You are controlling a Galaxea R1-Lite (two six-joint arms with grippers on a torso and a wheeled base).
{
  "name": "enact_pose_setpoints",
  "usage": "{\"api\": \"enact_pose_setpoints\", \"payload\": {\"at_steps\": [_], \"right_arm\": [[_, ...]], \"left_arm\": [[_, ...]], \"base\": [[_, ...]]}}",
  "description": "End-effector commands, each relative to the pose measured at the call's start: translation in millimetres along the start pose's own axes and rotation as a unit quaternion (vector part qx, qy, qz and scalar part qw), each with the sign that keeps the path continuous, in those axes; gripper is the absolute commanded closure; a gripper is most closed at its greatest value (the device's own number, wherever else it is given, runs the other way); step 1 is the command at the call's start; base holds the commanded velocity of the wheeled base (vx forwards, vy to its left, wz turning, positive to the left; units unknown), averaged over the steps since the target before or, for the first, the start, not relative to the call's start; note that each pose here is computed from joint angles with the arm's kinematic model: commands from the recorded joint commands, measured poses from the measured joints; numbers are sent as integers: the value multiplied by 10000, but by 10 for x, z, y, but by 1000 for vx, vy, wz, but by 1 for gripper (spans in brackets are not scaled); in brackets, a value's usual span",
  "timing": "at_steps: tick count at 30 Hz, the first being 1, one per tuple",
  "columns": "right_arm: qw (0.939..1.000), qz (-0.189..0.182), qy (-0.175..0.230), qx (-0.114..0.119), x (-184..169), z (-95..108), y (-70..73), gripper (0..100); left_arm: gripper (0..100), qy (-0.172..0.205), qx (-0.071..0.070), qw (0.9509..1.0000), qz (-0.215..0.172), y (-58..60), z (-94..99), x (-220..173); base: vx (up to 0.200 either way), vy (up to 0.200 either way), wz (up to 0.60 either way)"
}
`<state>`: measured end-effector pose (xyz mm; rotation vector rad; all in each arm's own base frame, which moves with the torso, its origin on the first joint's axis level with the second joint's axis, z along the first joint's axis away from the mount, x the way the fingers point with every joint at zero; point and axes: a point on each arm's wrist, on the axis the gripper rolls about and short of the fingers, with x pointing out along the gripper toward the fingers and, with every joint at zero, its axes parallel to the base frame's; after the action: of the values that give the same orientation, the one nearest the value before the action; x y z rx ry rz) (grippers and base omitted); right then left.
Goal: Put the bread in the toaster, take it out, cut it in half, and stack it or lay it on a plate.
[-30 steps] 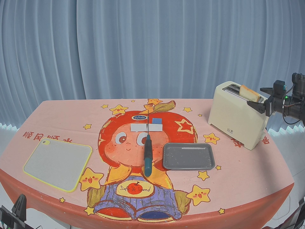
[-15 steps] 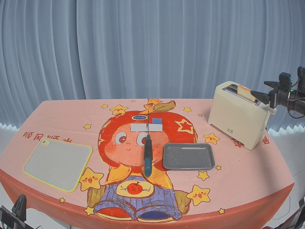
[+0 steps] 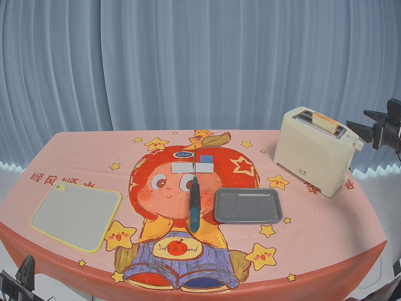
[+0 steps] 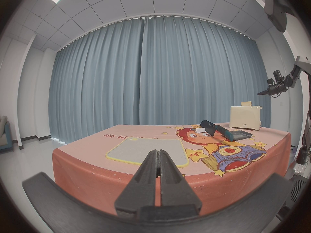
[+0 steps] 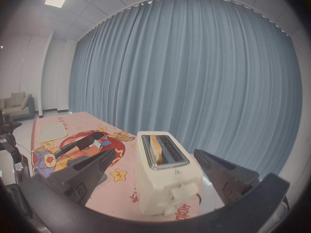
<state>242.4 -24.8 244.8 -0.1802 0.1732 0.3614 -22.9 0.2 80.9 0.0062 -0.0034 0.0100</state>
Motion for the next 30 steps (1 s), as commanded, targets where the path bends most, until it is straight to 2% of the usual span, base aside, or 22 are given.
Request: {"api": "enact_pose_setpoints", "payload": {"at_steps": [1,2,9,17,24,30], "right_arm": [[9998,-181,18,30,-306,-101,99,0],[9997,-200,95,79,-332,-164,112,100],[9968,-278,615,433,-472,-585,190,100],[9919,-225,1038,696,-468,-846,231,100],[9876,-184,1303,858,-268,-1023,123,100],[9841,-233,1471,966,-47,-1314,-11,100]], "left_arm": [[100,2,0,10000,4,0,-51,1],[100,2,0,10000,-4,-1,-51,1],[100,2,0,10000,-4,-1,-51,1],[100,2,0,10000,-4,-1,-51,1],[100,9,0,10000,-4,-1,-53,1],[100,9,8,10000,-4,-1,-53,1]], "base": [[0,0,0],[0,0,0],[0,0,0],[0,0,0],[0,0,0],[0,0,0]]}}
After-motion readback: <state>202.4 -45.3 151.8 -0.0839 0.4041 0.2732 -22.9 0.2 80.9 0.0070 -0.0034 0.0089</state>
